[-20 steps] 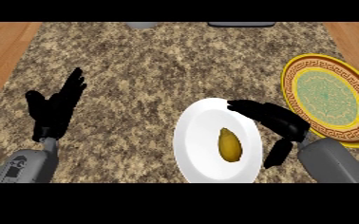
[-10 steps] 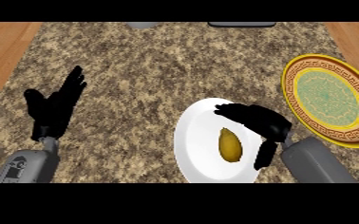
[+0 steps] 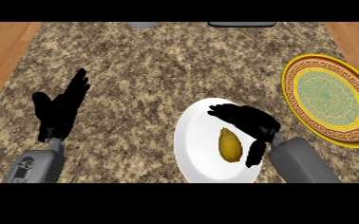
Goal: Pick the lemon from the plate and place it in the plate
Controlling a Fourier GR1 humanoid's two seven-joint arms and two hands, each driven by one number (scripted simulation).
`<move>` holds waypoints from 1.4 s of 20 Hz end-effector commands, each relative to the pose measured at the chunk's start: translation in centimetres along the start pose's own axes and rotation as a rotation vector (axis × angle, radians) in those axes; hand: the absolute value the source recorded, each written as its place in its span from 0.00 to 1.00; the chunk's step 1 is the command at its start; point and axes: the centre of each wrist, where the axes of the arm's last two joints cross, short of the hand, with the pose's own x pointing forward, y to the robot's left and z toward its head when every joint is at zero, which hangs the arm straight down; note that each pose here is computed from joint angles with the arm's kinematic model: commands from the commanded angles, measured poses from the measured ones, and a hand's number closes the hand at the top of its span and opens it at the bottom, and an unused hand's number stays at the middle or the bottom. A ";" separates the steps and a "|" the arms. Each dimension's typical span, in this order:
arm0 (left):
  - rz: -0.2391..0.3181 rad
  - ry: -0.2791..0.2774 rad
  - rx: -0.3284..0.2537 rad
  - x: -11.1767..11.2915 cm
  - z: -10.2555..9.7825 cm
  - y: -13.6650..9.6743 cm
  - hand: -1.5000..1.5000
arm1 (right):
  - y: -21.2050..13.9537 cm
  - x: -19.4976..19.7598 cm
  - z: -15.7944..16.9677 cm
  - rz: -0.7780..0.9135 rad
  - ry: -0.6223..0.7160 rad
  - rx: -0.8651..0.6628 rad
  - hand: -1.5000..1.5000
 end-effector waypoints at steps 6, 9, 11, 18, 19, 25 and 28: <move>-0.011 -0.008 0.003 0.6 0.3 0.0 0.50 | 0.5 -0.5 -1.8 0.080 -0.016 0.130 1.00; 0.000 0.007 -0.002 0.4 1.1 0.7 0.50 | 2.2 0.8 -2.0 0.106 -0.110 0.164 1.00; 0.005 -0.012 0.015 0.9 0.1 0.7 0.50 | 3.8 1.6 -1.5 0.093 -0.112 0.134 1.00; 0.000 -0.005 -0.013 0.1 1.4 -0.5 0.50 | 3.6 1.3 -2.8 0.032 -0.122 0.042 1.00; -0.009 0.008 -0.002 1.8 0.8 0.4 0.50 | 2.6 2.3 -1.5 0.071 -0.116 -0.008 1.00; -0.005 0.003 0.039 0.6 1.2 1.5 0.50 | 3.4 2.7 2.3 0.024 0.155 -0.219 1.00; -0.001 -0.002 0.027 -0.3 1.1 0.4 0.50 | 2.5 4.7 2.6 0.055 0.215 -0.401 1.00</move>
